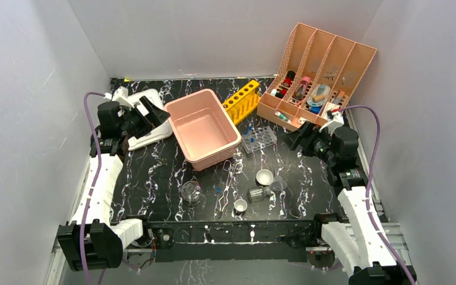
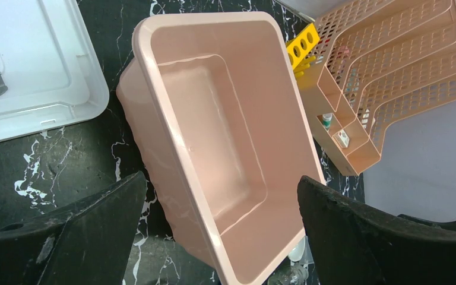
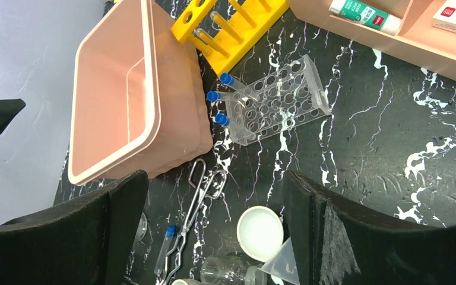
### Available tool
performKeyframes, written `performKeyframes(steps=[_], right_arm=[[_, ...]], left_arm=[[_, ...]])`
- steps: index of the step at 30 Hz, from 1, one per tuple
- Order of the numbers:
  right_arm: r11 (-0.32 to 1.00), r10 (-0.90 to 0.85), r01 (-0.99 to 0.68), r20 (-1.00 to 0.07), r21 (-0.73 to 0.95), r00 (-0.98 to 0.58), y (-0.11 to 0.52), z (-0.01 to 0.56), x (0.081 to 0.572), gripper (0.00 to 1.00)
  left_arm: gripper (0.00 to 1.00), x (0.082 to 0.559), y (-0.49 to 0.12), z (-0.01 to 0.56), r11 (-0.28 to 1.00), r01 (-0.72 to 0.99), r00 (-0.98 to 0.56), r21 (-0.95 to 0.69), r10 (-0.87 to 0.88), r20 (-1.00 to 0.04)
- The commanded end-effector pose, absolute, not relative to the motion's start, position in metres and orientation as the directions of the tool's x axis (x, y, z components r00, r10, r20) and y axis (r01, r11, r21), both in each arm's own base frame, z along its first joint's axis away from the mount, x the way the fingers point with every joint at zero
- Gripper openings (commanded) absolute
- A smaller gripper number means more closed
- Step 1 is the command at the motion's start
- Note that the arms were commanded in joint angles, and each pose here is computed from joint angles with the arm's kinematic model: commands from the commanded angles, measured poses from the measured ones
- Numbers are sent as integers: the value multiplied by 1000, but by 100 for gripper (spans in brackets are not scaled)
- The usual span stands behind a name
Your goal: Organize the chemistry lab equipment
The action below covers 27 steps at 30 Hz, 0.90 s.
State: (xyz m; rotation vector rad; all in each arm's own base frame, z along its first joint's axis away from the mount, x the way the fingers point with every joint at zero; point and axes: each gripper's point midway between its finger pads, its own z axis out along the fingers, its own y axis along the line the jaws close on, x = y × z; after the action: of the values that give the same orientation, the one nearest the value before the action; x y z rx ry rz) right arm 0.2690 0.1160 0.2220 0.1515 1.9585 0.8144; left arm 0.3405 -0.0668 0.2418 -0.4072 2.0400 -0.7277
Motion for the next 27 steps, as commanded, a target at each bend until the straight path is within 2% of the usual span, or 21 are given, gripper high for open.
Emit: performKeyframes(steps=[1, 9, 12, 13, 16, 17, 19, 21, 22, 26, 27], right_arm=[[774, 416, -251, -766, 581, -490, 115, 233, 271, 95], [782, 409, -246, -769, 572, -491, 113, 231, 272, 91], [787, 400, -250, -775, 564, -489, 113, 230, 271, 82], [790, 396, -252, -779, 559, -486, 112, 231, 271, 74], [811, 381, -233, -787, 537, -486, 107, 228, 271, 41], [821, 371, -227, -791, 525, -487, 105, 227, 271, 23], [834, 353, -220, -797, 505, -490, 103, 223, 270, 1], [843, 342, -214, -799, 493, -495, 101, 217, 272, 0], [844, 335, -217, -798, 491, -500, 101, 214, 272, 4], [819, 317, -271, -791, 507, -523, 113, 212, 274, 43], [811, 321, -279, -790, 514, -523, 115, 213, 275, 49]], left_arm=[[98, 338, -67, 253, 773, 19, -515, -634, -536, -669], [98, 338, -66, 245, 782, 23, -523, -622, -521, -675], [98, 338, -66, 238, 786, 20, -529, -618, -516, -674], [98, 339, -65, 237, 788, 19, -526, -615, -516, -676], [98, 342, -61, 229, 803, 4, -531, -596, -504, -681], [98, 343, -59, 226, 813, -7, -535, -583, -495, -684], [98, 347, -50, 220, 836, -48, -543, -546, -481, -688], [98, 349, -42, 214, 854, -90, -552, -513, -472, -688], [98, 351, -40, 213, 857, -103, -554, -505, -471, -687], [98, 360, -39, 216, 853, -110, -557, -510, -478, -679], [98, 364, -40, 220, 851, -105, -555, -515, -479, -680]])
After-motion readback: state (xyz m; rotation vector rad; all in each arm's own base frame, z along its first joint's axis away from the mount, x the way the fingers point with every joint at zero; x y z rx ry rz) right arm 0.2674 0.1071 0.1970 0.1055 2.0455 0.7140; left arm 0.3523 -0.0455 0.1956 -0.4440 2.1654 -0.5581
